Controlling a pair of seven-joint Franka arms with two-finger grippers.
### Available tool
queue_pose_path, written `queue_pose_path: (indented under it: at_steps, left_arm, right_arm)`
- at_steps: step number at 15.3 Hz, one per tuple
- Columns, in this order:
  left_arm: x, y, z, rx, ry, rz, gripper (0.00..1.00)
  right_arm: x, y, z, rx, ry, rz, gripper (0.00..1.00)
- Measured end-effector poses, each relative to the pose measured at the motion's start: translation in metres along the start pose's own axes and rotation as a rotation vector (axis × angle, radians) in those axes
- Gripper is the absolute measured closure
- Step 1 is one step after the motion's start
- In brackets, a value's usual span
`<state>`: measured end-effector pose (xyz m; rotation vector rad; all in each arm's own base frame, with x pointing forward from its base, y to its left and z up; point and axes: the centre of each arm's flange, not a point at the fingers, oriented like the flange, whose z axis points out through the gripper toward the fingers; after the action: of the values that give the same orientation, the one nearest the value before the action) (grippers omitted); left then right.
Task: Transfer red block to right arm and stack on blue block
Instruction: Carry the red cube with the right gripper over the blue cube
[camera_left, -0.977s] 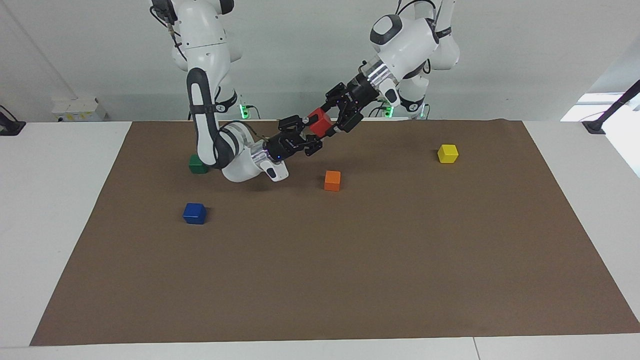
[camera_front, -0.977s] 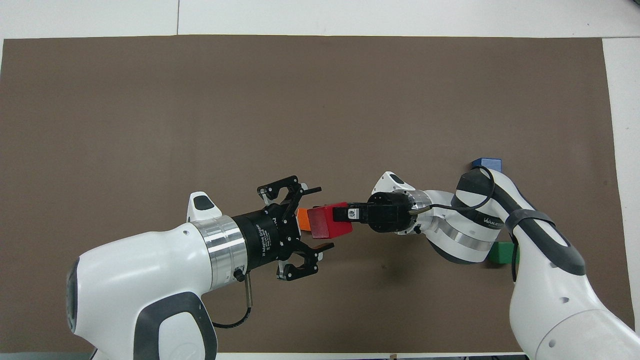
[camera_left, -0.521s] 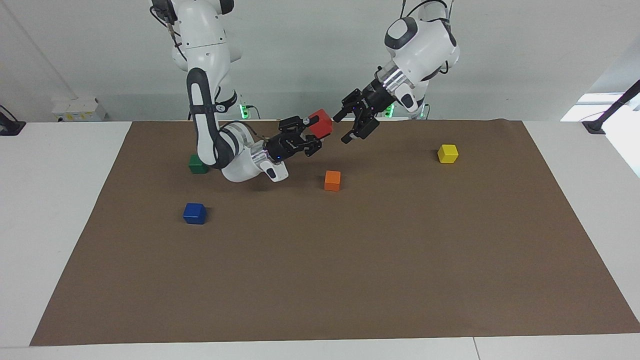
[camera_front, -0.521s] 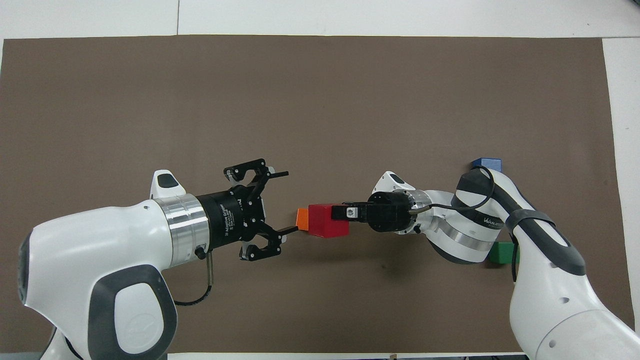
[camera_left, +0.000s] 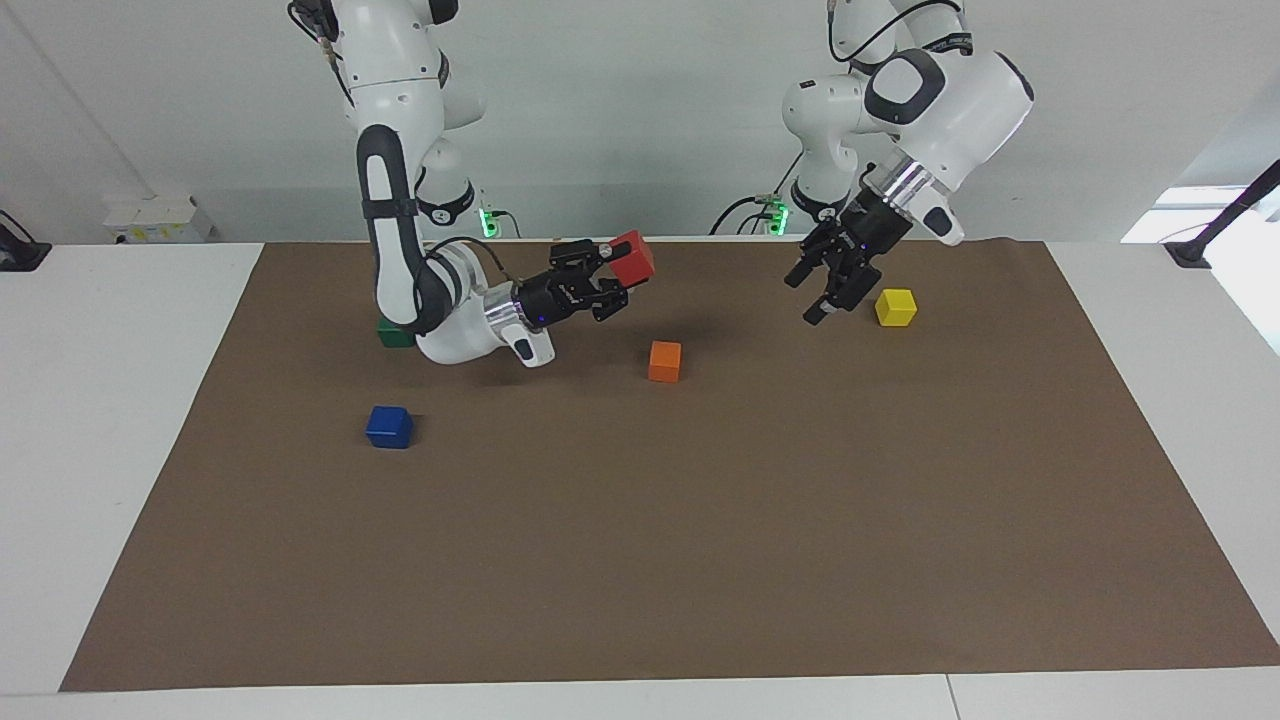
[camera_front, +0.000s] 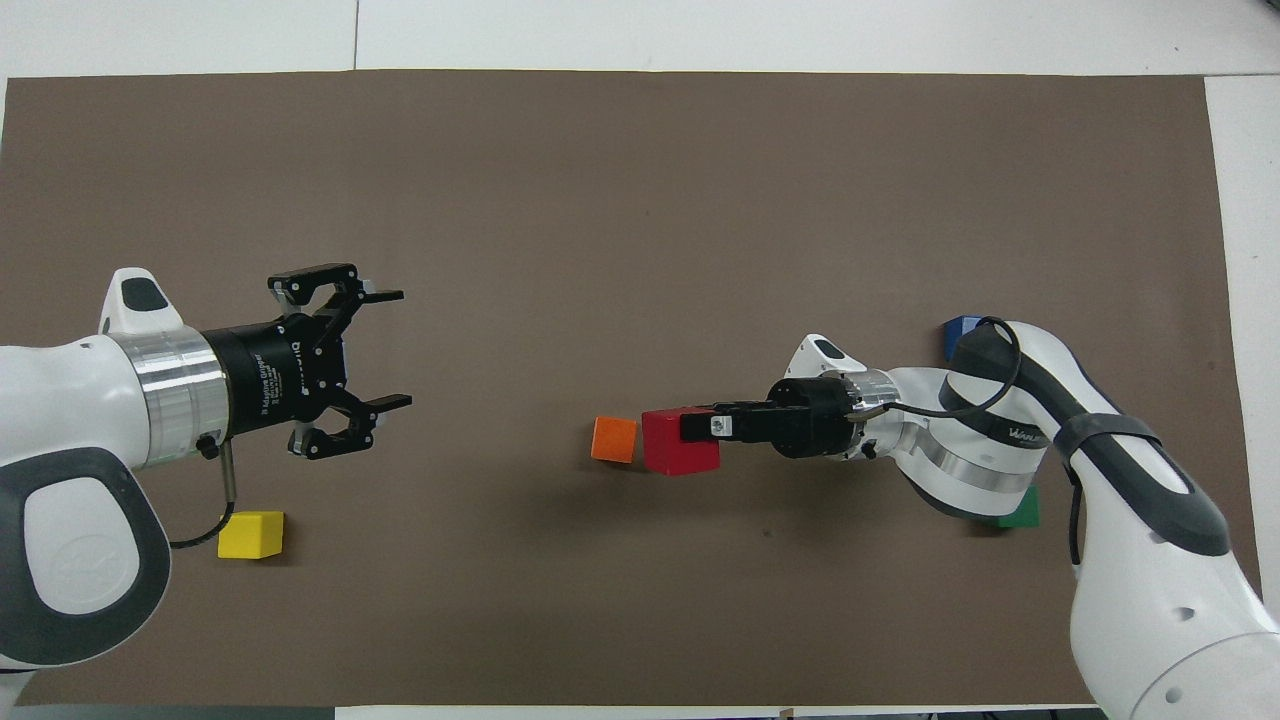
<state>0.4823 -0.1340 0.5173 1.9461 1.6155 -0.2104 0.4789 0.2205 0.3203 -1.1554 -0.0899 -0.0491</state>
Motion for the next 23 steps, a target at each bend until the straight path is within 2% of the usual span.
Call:
queue_pose_path:
  at_steps: [4, 7, 10, 15, 18, 21, 23]
  left_arm:
    - [0.045, 0.001, -0.023, 0.051, 0.094, 0.175, 0.00]
    - [0.061, 0.006, -0.037, 0.106, 0.176, 0.275, 0.00]
    - [0.070, 0.015, -0.041, 0.194, 0.237, 0.360, 0.00]
    - [0.096, 0.029, -0.044, 0.333, 0.252, 0.536, 0.00]
    - [0.114, 0.028, -0.056, 0.414, 0.261, 0.661, 0.00]
    - [0.117, 0.035, -0.067, 0.506, 0.258, 0.782, 0.00]
    - [0.120, 0.044, -0.072, 0.559, 0.250, 0.864, 0.00]
  right_arm:
    - [0.003, -0.017, -0.006, -0.057, -0.027, 0.002, 0.44]
    - [0.007, -0.034, -0.020, -0.172, -0.051, 0.002, 0.44]
    - [0.010, -0.066, -0.041, -0.260, -0.081, 0.002, 0.44]
    - [0.008, -0.097, -0.085, -0.476, -0.152, -0.018, 0.44]
    - [0.006, -0.108, -0.103, -0.563, -0.201, -0.021, 0.44]
    - [0.011, -0.120, -0.115, -0.639, -0.235, -0.030, 0.44]
    - [0.019, -0.132, -0.124, -0.740, -0.259, -0.049, 0.44]
